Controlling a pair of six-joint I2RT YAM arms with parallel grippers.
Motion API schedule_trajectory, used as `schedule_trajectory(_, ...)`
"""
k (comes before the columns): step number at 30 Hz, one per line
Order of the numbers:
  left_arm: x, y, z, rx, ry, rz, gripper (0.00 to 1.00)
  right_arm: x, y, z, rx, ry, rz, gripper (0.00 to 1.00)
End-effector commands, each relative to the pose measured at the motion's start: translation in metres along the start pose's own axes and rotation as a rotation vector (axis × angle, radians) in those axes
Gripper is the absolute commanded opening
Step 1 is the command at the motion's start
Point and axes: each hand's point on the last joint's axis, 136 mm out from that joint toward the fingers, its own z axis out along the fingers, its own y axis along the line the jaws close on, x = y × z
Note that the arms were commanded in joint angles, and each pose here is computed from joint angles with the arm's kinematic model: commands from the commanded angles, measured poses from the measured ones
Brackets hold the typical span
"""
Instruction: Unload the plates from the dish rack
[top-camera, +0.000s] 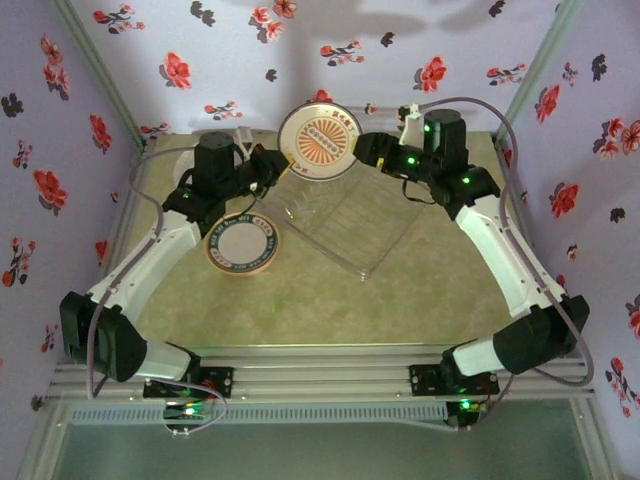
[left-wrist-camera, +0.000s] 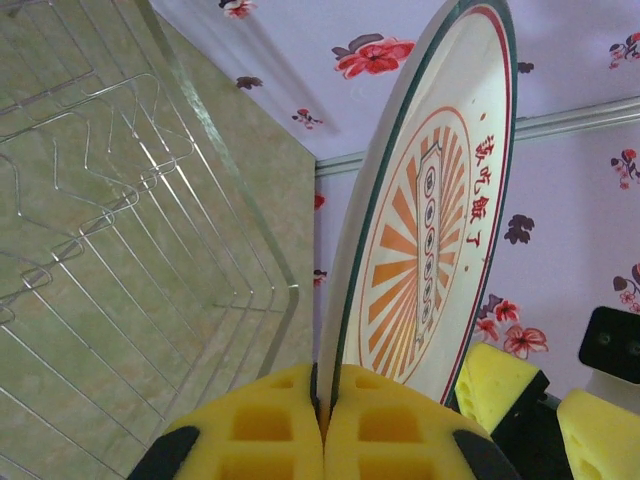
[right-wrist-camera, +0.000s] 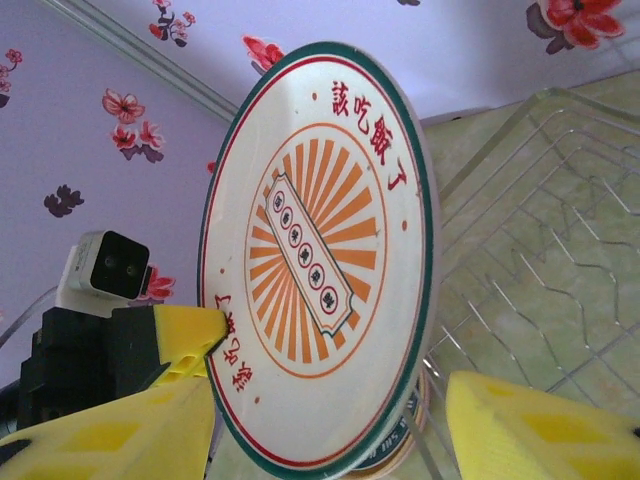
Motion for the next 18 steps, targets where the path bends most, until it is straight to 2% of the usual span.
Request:
schedule_trajectory(1,-0.013,-0.030,-0.021,0.095,-0.063,0.016,0.00,-0.010,0.008,-0.016,0.012,-0.081,-0.085,0.64)
schedule_trajectory(7,-0.015,-0.016,-0.034,0.069,-0.080,-0.010,0.00,-0.015,0.004,-0.031,0.057,-0.157,-0.158,0.65)
schedule_trajectory(12,-0.015,0.005,-0.057,0.009,-0.118,-0.024,0.00,-0.011,0.002,-0.035,0.073,-0.171,-0.215,0.65)
schedule_trajectory(18,-0.014,0.040,-0.090,-0.085,-0.183,-0.052,0.00,0.004,0.026,-0.035,0.034,-0.174,-0.424,0.66)
